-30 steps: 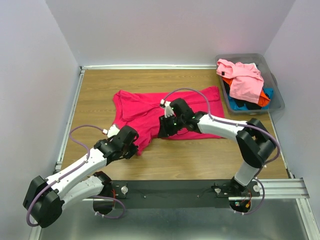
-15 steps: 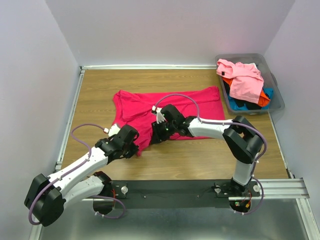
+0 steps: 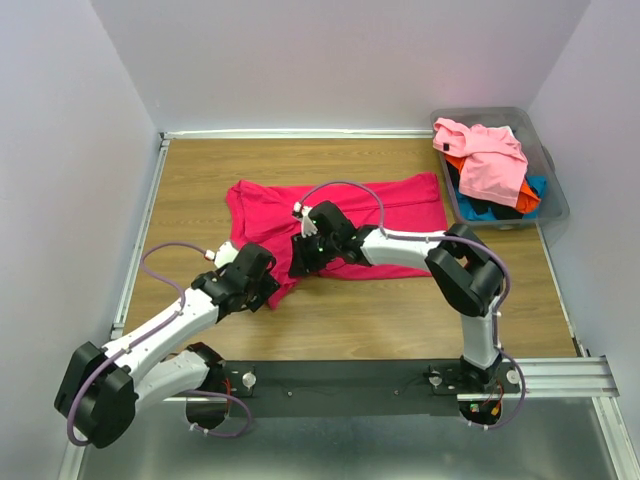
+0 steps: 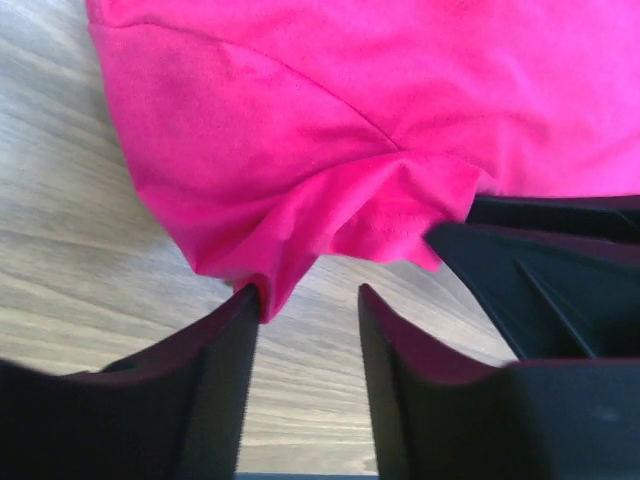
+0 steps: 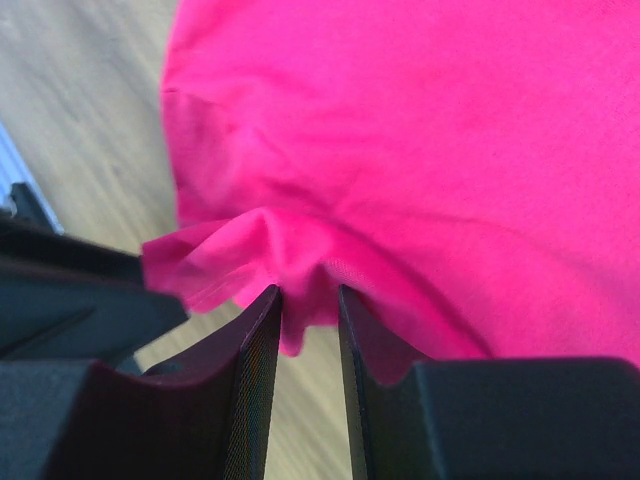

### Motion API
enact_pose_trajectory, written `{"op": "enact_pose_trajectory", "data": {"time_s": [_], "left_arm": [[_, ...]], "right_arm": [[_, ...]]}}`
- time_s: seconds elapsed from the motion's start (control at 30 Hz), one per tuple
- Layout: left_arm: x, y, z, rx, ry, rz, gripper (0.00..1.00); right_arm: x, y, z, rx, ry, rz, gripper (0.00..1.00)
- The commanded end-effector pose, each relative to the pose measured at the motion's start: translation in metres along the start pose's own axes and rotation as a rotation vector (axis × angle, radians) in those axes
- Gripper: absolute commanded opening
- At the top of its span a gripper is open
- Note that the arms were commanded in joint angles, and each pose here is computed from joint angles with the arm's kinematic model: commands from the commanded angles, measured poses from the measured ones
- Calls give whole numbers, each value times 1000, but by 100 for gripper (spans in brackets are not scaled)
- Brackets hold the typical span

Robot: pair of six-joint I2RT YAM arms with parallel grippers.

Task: Fold and stack the t-shirts
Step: Fold the tshirt

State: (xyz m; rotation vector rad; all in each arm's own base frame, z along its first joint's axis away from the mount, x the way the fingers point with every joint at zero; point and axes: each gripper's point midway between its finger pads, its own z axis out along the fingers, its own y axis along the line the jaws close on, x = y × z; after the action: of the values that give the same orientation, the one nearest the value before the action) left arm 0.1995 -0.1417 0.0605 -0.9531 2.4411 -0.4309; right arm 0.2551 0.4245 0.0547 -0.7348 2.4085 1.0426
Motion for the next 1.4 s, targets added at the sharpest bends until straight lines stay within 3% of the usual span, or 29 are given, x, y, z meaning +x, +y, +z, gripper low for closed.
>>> {"op": "enact_pose_trajectory", "data": {"time_s": [0.0, 0.5, 0.7, 0.8, 0.9, 1.03, 1.37], "left_arm": [[-10, -7, 3, 15, -44, 11, 57], [3, 15, 18, -32, -7, 54, 60], [3, 15, 23, -37, -13, 70, 55], [1, 12, 24, -31, -22, 69, 49], [2, 11, 24, -36, -13, 73, 35], [-1, 7, 15, -40, -5, 76, 3], [-17, -13, -9, 20, -41, 55, 0]], "right_arm": [[-4, -8, 16, 39, -11, 5, 36], [-2, -17, 27, 61, 7, 5, 36], [-5, -14, 24, 56, 6, -1, 36], [-5, -14, 22, 56, 6, -6, 36], [-6, -13, 19, 57, 6, -11, 36], [-11, -9, 6, 65, -16, -38, 37], [-12, -13, -31, 137, -73, -133, 41]]}}
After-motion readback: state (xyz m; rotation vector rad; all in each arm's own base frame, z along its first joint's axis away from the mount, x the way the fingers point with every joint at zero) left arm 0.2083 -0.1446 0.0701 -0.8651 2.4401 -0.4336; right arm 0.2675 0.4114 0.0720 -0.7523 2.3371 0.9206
